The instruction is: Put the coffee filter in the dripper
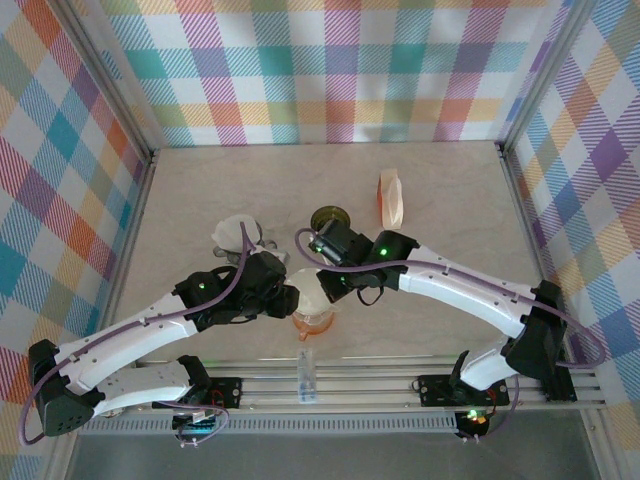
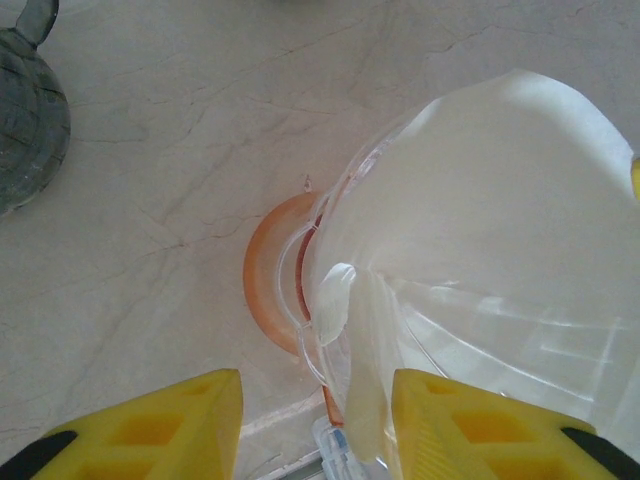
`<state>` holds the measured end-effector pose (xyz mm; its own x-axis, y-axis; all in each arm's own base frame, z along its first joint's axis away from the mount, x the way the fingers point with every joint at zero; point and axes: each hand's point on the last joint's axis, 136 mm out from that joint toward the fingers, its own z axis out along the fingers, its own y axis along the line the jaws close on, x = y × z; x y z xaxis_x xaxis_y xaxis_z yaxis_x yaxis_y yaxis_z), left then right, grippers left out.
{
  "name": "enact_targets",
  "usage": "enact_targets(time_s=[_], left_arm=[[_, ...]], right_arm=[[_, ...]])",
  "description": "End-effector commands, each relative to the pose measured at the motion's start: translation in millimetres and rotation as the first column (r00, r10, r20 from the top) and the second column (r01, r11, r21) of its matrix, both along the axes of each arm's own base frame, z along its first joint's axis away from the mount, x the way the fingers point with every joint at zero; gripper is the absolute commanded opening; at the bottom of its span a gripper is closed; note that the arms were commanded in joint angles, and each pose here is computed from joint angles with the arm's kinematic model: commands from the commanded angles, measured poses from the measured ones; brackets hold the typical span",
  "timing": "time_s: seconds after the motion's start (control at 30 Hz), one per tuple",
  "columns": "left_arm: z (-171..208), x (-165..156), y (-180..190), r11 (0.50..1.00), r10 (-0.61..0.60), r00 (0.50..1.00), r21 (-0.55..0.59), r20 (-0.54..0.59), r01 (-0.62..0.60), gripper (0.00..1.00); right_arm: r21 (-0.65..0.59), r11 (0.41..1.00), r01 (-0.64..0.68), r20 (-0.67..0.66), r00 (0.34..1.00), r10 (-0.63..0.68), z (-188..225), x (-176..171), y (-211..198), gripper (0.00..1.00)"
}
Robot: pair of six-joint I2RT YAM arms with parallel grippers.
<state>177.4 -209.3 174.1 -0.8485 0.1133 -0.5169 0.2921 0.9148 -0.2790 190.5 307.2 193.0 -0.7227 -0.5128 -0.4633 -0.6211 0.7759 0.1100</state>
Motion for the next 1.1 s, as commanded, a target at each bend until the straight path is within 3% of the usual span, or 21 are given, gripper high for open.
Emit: enact_targets(time_s=[0.0, 0.43, 0.63, 0.83, 0.9, 1.0, 1.07], left_arm=[[4, 0, -1, 0.999, 0.012, 1.000, -0.050, 0.001, -0.012, 0.47], [16, 3, -1, 0.989, 0.029, 0.999, -0.148, 0.020, -0.026, 0.61], [3, 6, 9, 0.994, 0.064, 0.998, -0.086, -0.006, -0.064, 0.44], [-2, 3, 8, 0.995, 0.047, 0.998, -0.086, -0.029, -0.050, 0.35], [-2, 2, 9, 0.996, 0.046, 0.998, -0.079, -0.030, -0.048, 0.34], [-2, 2, 10, 0.996, 0.043, 0.999, -0.074, -0.030, -0.045, 0.34], [-2, 1, 10, 0.996, 0.041, 0.999, -0.075, -0.029, -0.043, 0.35]], right_arm=[[-0.030, 1.000, -0.006, 0.010, 1.000, 0.007, 1, 0, 1, 0.00], [-0.043, 0.999, -0.011, 0.015, 1.000, 0.012, -1, -1, 2, 0.00], [-0.034, 0.999, -0.011, 0.011, 1.000, 0.011, 1, -2, 4, 0.00], [-0.023, 1.000, 0.000, 0.014, 1.000, 0.000, 4, -1, 4, 0.00], [-0.011, 1.000, 0.008, 0.019, 1.000, -0.007, 8, -1, 5, 0.14], [0.018, 1.000, 0.010, 0.025, 1.000, -0.010, 18, 0, 7, 0.53], [0.030, 0.999, 0.020, 0.028, 0.999, -0.021, 21, 0, 8, 0.60]])
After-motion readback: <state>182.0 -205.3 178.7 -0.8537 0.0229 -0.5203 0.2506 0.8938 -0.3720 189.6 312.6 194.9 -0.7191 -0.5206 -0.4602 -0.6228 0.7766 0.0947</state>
